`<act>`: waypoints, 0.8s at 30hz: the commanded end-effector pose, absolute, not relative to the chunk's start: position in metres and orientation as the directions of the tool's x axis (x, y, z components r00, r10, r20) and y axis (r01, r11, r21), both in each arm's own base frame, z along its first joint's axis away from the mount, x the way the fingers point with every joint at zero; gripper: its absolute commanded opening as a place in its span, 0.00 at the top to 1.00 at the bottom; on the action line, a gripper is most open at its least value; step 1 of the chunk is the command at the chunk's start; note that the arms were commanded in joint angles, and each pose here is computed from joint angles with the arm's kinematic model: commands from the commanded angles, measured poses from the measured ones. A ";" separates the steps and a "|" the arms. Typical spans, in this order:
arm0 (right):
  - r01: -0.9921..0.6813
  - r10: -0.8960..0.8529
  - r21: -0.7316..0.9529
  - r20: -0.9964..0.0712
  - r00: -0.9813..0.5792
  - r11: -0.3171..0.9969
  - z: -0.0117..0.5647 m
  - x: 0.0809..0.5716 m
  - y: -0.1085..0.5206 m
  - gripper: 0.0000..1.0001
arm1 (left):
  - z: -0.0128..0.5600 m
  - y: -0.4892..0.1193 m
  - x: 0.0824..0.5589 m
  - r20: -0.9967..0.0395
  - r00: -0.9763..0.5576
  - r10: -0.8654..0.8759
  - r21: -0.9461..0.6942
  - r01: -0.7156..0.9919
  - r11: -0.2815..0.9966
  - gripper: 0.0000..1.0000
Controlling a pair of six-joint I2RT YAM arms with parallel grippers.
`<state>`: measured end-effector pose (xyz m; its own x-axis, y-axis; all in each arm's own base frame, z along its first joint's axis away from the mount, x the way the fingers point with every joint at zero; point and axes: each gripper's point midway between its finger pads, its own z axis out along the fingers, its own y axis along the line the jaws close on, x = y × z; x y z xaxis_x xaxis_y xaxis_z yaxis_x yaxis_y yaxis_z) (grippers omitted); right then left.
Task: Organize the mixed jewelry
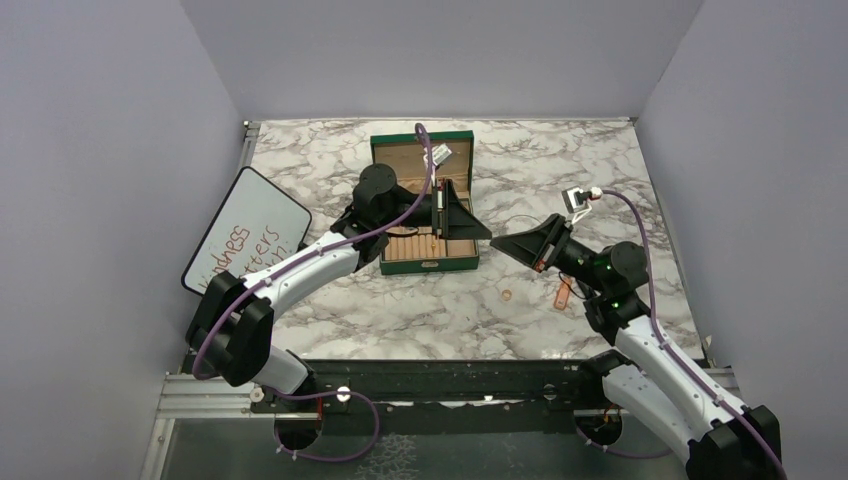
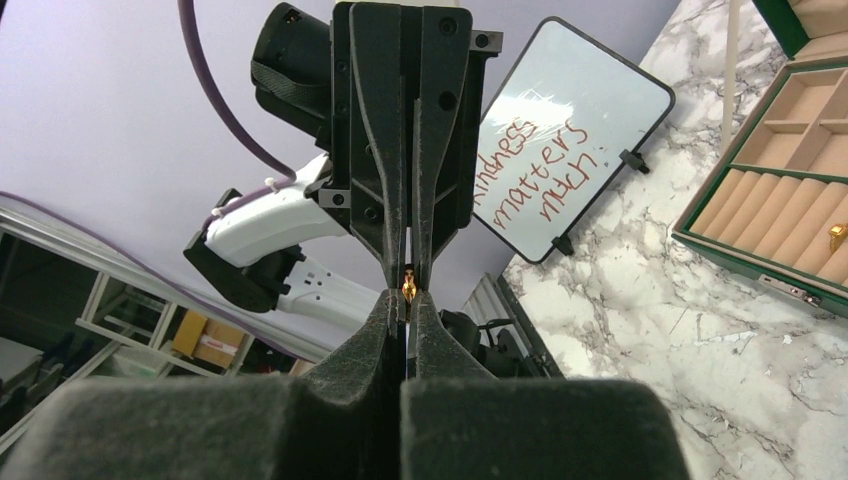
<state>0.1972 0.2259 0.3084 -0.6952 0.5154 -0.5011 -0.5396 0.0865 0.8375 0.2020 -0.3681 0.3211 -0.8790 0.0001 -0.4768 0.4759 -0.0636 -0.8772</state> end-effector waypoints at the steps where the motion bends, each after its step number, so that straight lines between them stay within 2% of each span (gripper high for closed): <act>1: -0.552 0.511 0.826 -0.524 -0.681 0.110 0.304 0.197 0.225 0.99 | 0.323 -0.367 0.204 -0.490 -0.871 -0.027 -0.868 0.491 -0.073 0.62; 2: -0.547 0.510 0.828 -0.526 -0.681 0.122 0.302 0.198 0.225 0.99 | 0.322 -0.366 0.206 -0.488 -0.872 -0.036 -0.870 0.489 -0.068 0.51; 4: -0.526 0.501 0.836 -0.525 -0.688 0.154 0.294 0.201 0.225 0.99 | 0.322 -0.364 0.210 -0.492 -0.869 -0.060 -0.867 0.495 -0.056 0.38; 8: -0.471 0.494 0.843 -0.535 -0.685 0.259 0.278 0.213 0.221 0.99 | 0.318 -0.351 0.228 -0.492 -0.860 -0.134 -0.867 0.498 -0.012 0.25; 13: -0.421 0.467 0.819 -0.570 -0.676 0.389 0.261 0.229 0.216 0.99 | 0.293 -0.319 0.259 -0.451 -0.857 -0.251 -0.892 0.443 0.089 0.20; 16: -0.355 0.443 0.809 -0.562 -0.698 0.468 0.243 0.243 0.215 0.99 | 0.268 -0.291 0.284 -0.439 -0.835 -0.332 -0.898 0.396 0.191 0.19; 20: -0.265 0.417 0.786 -0.543 -0.729 0.558 0.223 0.261 0.213 0.99 | 0.226 -0.247 0.323 -0.482 -0.778 -0.403 -0.844 0.289 0.452 0.19; 22: -0.235 0.405 0.769 -0.538 -0.740 0.594 0.216 0.270 0.215 0.99 | 0.199 -0.223 0.334 -0.533 -0.760 -0.371 -0.741 0.209 0.638 0.19; 24: -0.209 0.386 0.743 -0.540 -0.748 0.636 0.208 0.279 0.220 0.99 | 0.194 -0.203 0.344 -0.605 -0.727 -0.325 -0.632 0.189 0.752 0.19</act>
<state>0.2646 0.2224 0.2270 -0.7438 0.4230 -0.5175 -0.2714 0.5164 0.8122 0.3262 -0.2497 0.2233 -0.8001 -0.4101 -0.4378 0.2524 0.4320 -0.8658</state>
